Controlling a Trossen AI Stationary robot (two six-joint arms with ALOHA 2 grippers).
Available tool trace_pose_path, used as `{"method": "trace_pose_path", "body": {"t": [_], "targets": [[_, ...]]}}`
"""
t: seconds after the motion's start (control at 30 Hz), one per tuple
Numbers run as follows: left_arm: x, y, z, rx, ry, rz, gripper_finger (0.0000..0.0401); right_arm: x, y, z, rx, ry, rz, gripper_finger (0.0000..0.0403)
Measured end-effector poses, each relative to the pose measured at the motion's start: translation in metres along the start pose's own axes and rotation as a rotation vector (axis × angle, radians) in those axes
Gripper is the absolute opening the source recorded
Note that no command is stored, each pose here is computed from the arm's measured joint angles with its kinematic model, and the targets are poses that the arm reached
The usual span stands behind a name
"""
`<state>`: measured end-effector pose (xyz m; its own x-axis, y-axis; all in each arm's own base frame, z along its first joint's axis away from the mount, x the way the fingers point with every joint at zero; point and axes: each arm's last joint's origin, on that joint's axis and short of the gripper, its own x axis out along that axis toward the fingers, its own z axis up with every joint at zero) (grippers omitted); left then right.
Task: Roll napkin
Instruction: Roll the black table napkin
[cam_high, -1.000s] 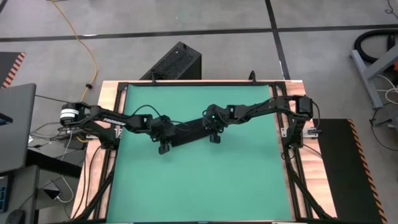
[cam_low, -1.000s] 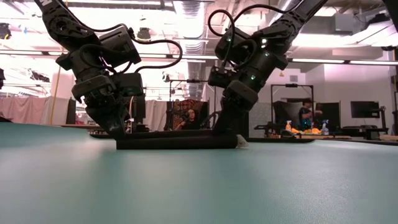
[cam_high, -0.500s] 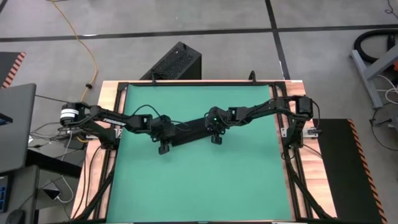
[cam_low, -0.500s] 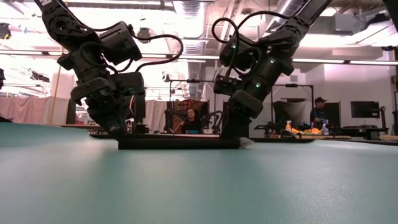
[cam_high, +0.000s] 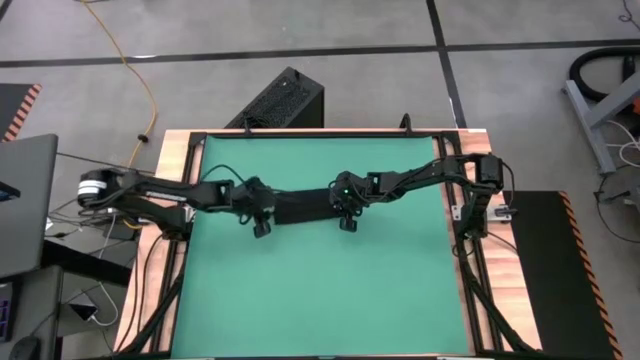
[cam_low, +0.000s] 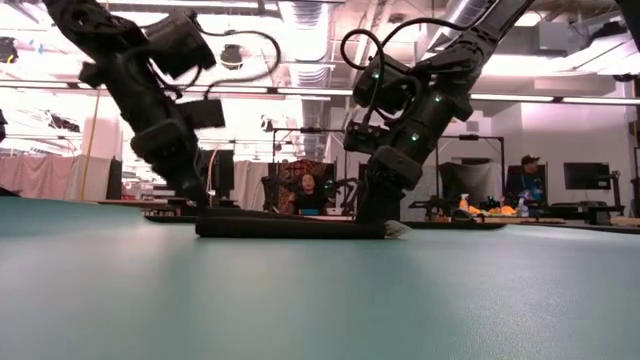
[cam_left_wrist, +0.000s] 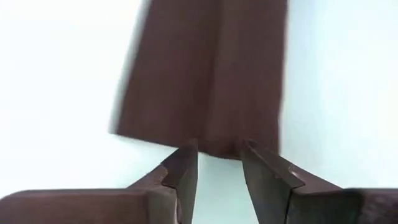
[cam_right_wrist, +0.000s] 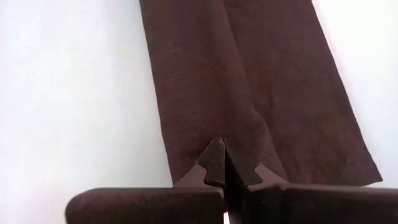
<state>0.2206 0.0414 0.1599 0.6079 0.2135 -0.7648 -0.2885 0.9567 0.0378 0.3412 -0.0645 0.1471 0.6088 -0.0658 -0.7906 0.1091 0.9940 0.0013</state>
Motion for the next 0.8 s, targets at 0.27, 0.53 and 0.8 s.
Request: {"method": "trace_pose_path", "body": {"t": [0.27,0.53,0.8], "targets": [[-0.025,-0.008,0.01,0.105,-0.272,-0.037,0.004,0.0,0.0,0.0,0.011,-0.002,0.0,0.0013],[-0.001,-0.018,-0.019,0.192,-0.365,-0.008,0.0001,0.0,0.0,0.0,0.012,-0.003,0.001,0.0013],[0.019,-0.018,-0.032,0.194,-0.305,0.044,0.0,0.0,0.0,0.001,0.011,-0.017,0.0,0.0013]]}}
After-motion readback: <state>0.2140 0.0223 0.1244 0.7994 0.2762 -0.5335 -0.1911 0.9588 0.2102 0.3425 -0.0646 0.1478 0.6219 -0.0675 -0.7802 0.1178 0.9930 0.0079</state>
